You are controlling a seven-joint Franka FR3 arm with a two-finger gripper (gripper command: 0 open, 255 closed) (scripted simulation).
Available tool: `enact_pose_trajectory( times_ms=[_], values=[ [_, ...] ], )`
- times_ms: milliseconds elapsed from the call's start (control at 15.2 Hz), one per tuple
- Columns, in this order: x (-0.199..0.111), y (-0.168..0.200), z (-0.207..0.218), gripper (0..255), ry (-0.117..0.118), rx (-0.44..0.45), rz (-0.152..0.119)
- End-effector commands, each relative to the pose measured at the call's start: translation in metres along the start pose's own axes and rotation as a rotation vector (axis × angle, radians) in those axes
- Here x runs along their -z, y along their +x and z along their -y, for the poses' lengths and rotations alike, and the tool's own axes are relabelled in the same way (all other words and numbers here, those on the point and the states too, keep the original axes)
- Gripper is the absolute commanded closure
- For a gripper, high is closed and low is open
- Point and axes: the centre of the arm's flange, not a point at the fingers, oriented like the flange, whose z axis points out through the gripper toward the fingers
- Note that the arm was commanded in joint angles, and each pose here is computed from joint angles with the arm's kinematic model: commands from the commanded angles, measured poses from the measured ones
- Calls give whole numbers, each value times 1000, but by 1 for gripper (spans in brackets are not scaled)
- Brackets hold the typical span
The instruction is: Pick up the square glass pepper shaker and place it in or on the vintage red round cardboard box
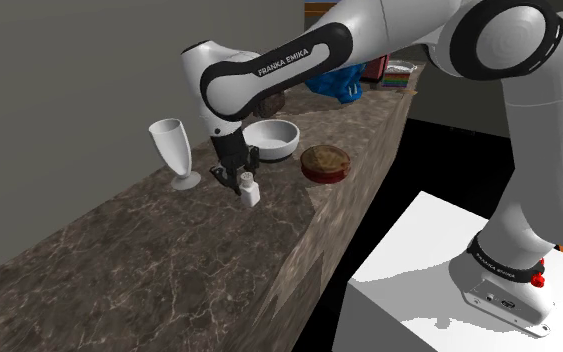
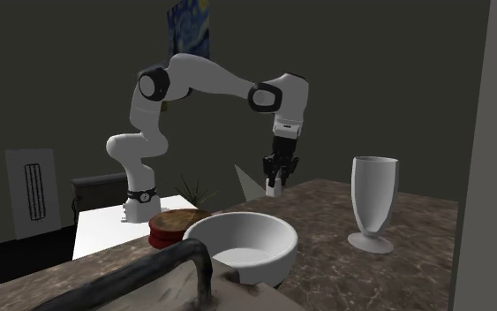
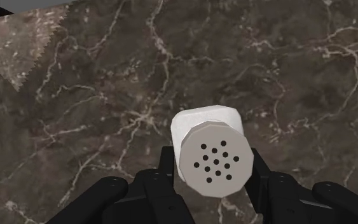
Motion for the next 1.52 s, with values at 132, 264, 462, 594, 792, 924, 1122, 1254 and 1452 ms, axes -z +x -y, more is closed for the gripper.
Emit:
enact_pose_trajectory(
  times_ms=[132,264,462,594,792,924,1122,1254,1452],
  values=[
    [21,-4,-1,255,0,0,0],
    [32,-6,-1,255,0,0,0],
    [47,-9,-2,255,0,0,0],
    [58,-11,-2,255,0,0,0],
    [63,-13,-16,255,0,0,0],
    [62,-14,-42,255,0,0,0],
    [61,-16,-81,255,0,0,0],
    [60,-17,-108,255,0,0,0],
    [59,-18,-147,255,0,0,0]
  ],
)
